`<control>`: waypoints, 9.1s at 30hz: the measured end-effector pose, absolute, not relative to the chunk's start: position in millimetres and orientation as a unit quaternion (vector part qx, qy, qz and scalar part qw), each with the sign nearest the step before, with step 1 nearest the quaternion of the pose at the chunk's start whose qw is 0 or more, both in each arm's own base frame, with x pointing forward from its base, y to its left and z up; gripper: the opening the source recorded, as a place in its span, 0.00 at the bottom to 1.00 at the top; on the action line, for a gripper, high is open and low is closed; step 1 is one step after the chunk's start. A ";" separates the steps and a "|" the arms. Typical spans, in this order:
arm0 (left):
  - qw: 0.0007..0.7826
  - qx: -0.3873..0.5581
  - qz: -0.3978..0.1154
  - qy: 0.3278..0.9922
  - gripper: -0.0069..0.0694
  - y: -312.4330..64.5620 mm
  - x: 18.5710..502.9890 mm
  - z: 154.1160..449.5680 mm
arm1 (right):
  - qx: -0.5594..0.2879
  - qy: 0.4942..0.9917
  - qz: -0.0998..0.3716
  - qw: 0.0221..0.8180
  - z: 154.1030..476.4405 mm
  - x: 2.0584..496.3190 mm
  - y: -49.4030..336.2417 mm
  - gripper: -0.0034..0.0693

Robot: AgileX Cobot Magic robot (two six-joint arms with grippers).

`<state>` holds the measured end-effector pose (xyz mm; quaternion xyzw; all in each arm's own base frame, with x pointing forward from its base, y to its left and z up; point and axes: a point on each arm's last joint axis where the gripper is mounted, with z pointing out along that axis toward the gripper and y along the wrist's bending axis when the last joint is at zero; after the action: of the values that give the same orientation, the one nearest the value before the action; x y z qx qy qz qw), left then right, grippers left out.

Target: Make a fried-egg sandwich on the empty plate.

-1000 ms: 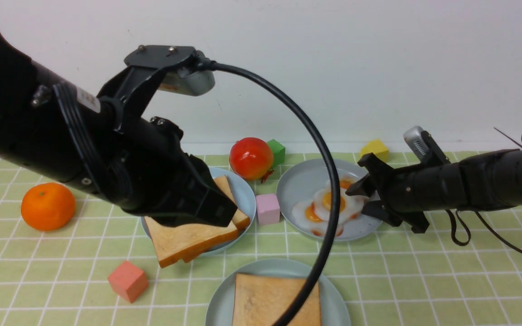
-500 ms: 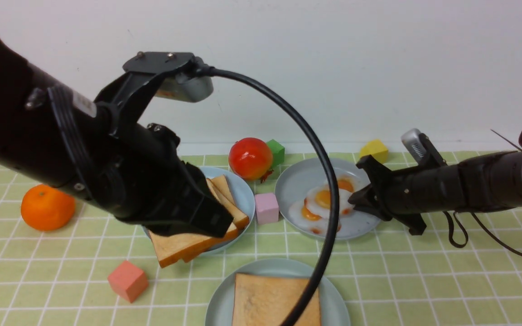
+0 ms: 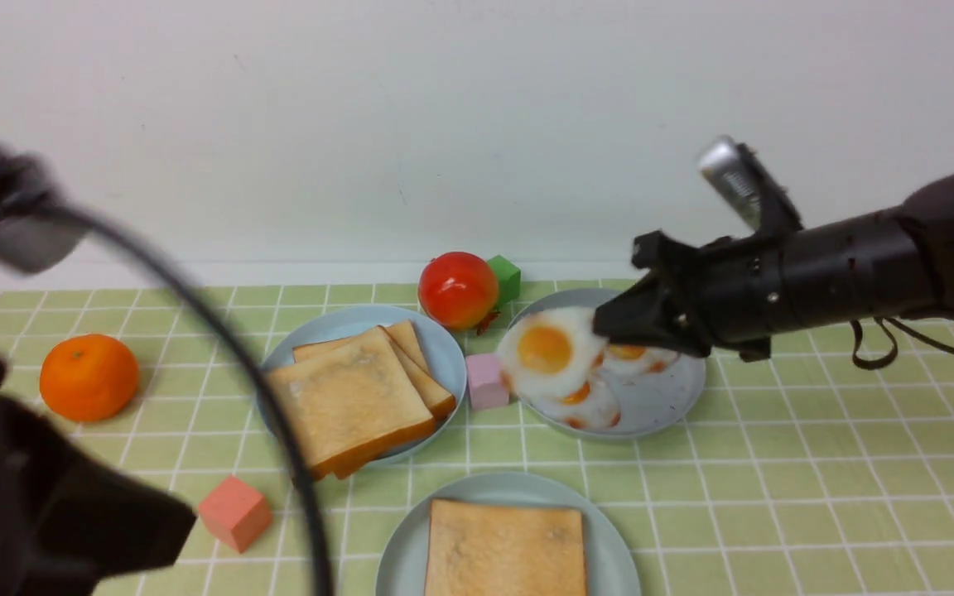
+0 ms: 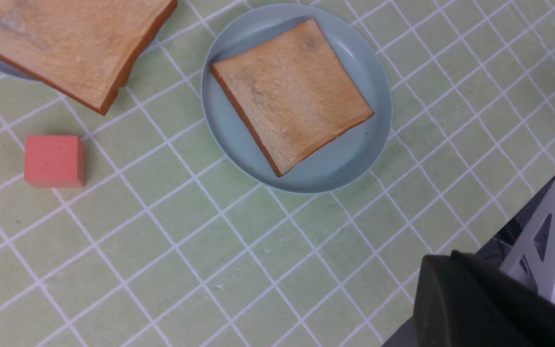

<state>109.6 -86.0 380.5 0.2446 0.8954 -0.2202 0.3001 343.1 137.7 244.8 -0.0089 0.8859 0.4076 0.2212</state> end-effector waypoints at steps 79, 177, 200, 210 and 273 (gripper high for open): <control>0.222 -0.236 -0.288 0.901 0.59 -43.3 327.1 159.6 | -0.341 0.820 0.242 0.391 356.1 108.0 113.4 0.05; 0.393 0.088 -0.314 0.860 0.07 -30.4 4.6 320.7 | -0.132 0.781 0.235 0.563 274.4 17.7 0.3 0.21; 0.582 -0.020 -0.054 0.811 0.07 -2.2 52.1 169.1 | -0.132 0.781 0.236 0.563 274.2 17.8 0.5 0.24; 0.585 -0.069 -0.017 0.808 0.08 4.3 52.0 169.2 | -0.132 0.781 0.235 0.563 274.2 17.8 0.4 0.26; 0.585 -0.070 -0.013 0.808 0.14 4.8 52.0 169.2 | -0.043 0.806 0.053 0.588 173.5 51.5 6.5 0.35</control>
<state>52.0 4.8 169.2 -0.0702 0.8077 -0.0131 0.5852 51.5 6.5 173.5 -0.0431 0.8056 0.0530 0.5885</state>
